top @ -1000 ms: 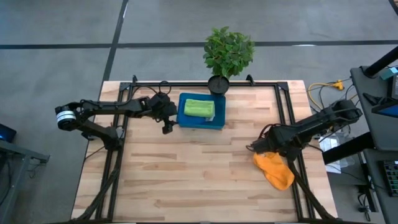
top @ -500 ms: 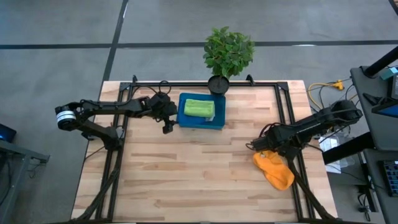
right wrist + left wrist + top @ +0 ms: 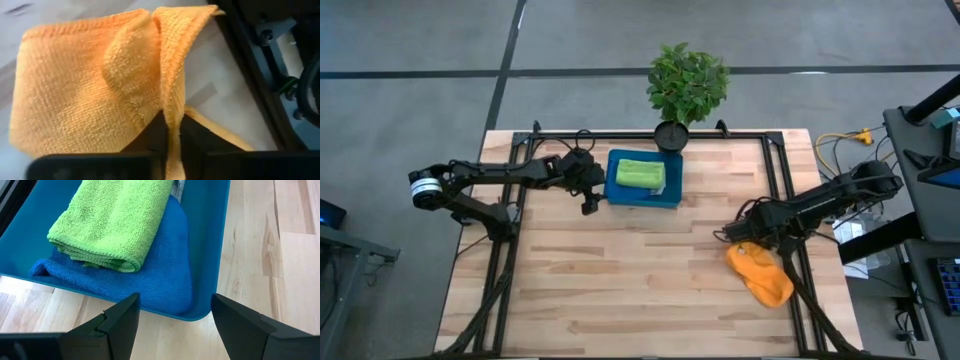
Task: Fold microfiber towels
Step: Fold the yellow microfiber towel
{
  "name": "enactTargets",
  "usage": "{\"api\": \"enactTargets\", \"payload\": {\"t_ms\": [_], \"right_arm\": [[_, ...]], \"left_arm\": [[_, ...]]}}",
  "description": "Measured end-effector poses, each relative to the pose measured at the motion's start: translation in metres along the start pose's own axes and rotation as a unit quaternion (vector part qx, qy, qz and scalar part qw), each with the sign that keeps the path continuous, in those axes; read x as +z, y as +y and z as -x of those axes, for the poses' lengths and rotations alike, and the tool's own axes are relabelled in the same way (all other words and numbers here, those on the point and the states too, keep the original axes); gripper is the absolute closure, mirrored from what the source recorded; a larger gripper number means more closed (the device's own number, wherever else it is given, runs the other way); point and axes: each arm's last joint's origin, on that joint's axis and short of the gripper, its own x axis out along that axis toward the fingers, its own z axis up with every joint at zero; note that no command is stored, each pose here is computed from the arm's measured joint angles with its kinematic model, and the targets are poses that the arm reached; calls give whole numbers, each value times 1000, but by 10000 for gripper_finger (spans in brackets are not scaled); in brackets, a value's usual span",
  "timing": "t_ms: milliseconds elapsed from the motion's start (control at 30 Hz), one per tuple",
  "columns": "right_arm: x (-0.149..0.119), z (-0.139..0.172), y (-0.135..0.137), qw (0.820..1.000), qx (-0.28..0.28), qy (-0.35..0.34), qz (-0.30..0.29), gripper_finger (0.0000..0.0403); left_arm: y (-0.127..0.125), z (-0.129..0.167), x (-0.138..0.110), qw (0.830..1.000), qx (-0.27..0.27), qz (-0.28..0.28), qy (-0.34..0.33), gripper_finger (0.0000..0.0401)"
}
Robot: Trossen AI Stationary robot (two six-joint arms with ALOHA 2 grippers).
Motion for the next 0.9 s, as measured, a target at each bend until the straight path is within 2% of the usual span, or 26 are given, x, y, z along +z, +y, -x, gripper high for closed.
{"api": "enactTargets", "payload": {"t_ms": [100,333,433,500,567,667,800,900], "right_arm": [[-3,6,3,1000,22,-4,10,391],[-11,31,13,993,100,-24,54,394],[-16,50,21,977,170,-60,115,394],[-20,67,26,957,216,-93,172,394],[-24,84,31,929,260,-125,232,394],[-31,110,39,871,322,-181,325,394],[-44,141,49,771,390,-231,448,394],[-50,156,52,691,407,-266,535,394]], "left_arm": [[0,0,0,1000,0,0,1,170],[1,0,1,1000,5,-1,-5,170],[1,2,3,1000,7,-2,-15,170],[1,4,5,1000,8,-3,-20,170],[1,7,7,1000,10,-4,-28,170],[1,15,12,999,14,-7,-46,170],[1,30,22,997,21,-12,-80,170],[0,45,32,993,25,-17,-113,170]]}}
